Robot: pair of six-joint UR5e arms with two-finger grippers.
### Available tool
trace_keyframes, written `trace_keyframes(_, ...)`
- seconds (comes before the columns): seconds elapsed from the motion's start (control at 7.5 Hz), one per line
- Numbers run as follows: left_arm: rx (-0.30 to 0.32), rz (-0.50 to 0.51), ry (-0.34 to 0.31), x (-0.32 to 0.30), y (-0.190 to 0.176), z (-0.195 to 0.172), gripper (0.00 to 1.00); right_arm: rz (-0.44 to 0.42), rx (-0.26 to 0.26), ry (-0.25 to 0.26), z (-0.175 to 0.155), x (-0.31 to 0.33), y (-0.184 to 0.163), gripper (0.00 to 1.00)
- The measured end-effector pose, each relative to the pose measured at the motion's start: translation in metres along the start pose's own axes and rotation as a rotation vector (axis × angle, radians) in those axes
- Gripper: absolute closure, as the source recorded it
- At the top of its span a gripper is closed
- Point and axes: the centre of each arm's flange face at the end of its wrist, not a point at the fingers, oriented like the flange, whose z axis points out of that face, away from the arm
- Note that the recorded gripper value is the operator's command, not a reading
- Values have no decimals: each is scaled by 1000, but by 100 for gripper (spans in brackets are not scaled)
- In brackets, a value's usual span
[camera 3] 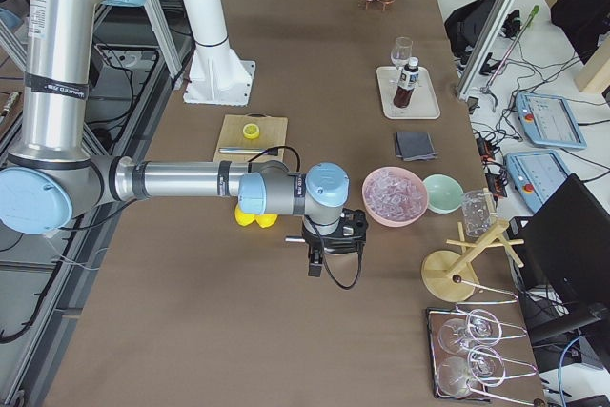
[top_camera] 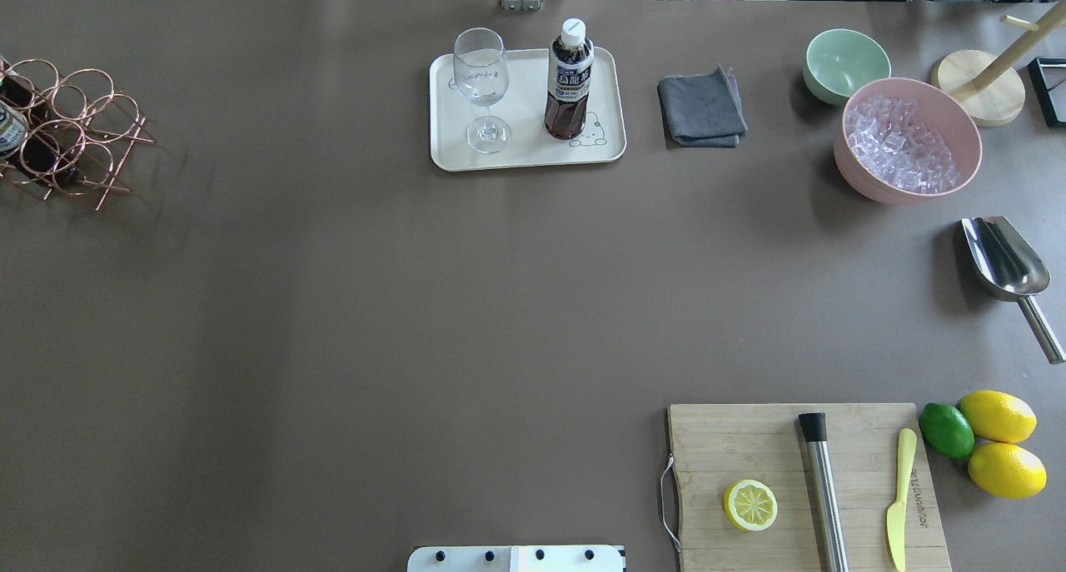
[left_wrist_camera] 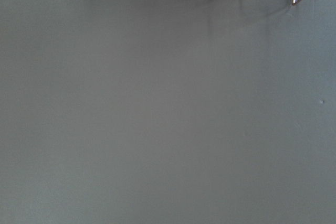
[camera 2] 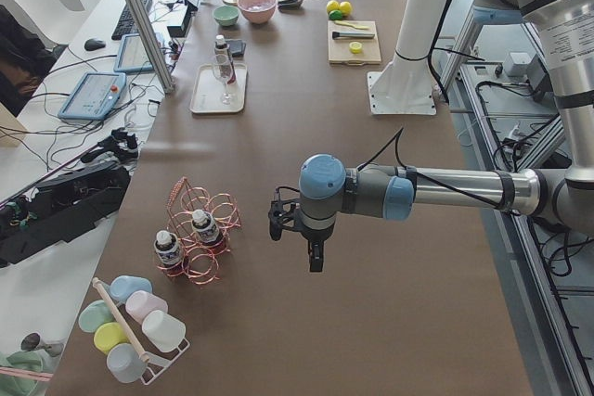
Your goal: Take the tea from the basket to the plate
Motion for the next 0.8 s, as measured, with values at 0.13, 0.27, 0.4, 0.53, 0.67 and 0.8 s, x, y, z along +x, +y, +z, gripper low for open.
trace_keyframes(0.13,3,-3,-1,-1,0,-1,1,1,-1,0,1,1,0,0)
trace_keyframes(0.27,6,-5,-3,-2,0,-2,1,2,-2,0,1,1,0,0)
trace_keyframes(0.4,10,-8,-5,-3,0,-3,1,4,-2,0,1,1,0,0)
trace_keyframes(0.53,15,-11,-6,-5,0,-5,1,4,-3,1,1,1,0,0)
trace_keyframes(0.67,19,-14,-7,-6,0,-6,1,4,-3,2,1,1,0,0)
trace_keyframes(0.8,21,-16,-8,-7,0,-7,1,3,-2,3,1,1,-1,0)
